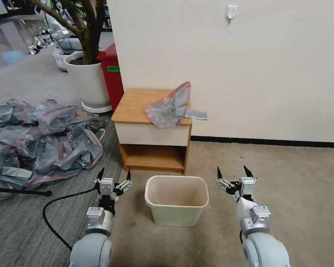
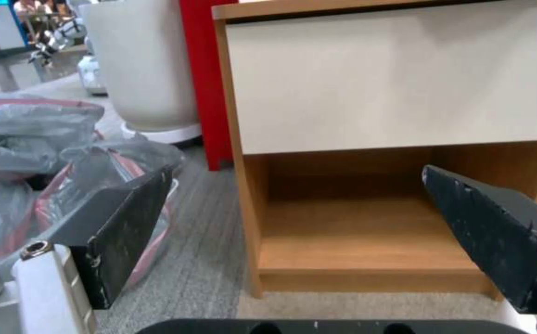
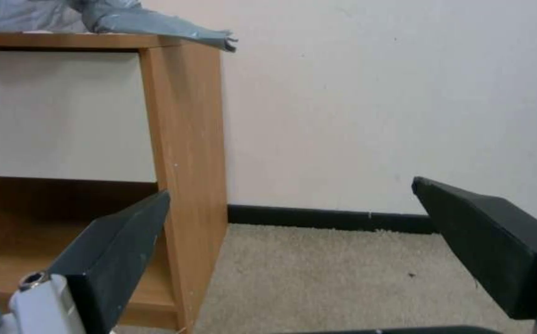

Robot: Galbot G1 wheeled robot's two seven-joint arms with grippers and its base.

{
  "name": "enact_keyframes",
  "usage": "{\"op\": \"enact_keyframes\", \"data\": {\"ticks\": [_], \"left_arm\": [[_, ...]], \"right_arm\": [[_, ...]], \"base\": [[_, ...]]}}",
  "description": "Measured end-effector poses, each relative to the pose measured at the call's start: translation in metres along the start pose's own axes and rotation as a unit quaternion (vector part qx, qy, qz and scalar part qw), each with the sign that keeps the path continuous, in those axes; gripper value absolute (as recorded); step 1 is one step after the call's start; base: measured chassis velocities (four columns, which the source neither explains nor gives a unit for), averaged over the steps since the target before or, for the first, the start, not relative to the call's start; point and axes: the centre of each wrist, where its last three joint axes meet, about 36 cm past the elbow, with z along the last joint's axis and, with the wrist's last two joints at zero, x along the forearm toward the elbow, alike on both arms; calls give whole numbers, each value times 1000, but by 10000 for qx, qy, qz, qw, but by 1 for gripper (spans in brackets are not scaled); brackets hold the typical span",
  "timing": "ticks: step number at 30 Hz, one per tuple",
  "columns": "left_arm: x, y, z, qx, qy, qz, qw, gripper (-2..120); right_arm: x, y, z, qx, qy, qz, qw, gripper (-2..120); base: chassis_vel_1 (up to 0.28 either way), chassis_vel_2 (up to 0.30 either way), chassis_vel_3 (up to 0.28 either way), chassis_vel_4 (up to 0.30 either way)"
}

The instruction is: Pick up the garbage bag from the table and place it over the trash can.

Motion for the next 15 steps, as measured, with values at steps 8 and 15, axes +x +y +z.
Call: {"op": "enact_keyframes", "data": {"ticks": [8, 15], "left_arm": [[0, 0, 0, 0, 0, 0, 10000, 100], [0, 0, 0, 0, 1, 0, 10000, 100]], "right_arm": [[0, 0, 0, 0, 0, 0, 10000, 100], [0, 0, 0, 0, 0, 0, 10000, 100]], "base": [[0, 0, 0, 0], [0, 0, 0, 0]]}}
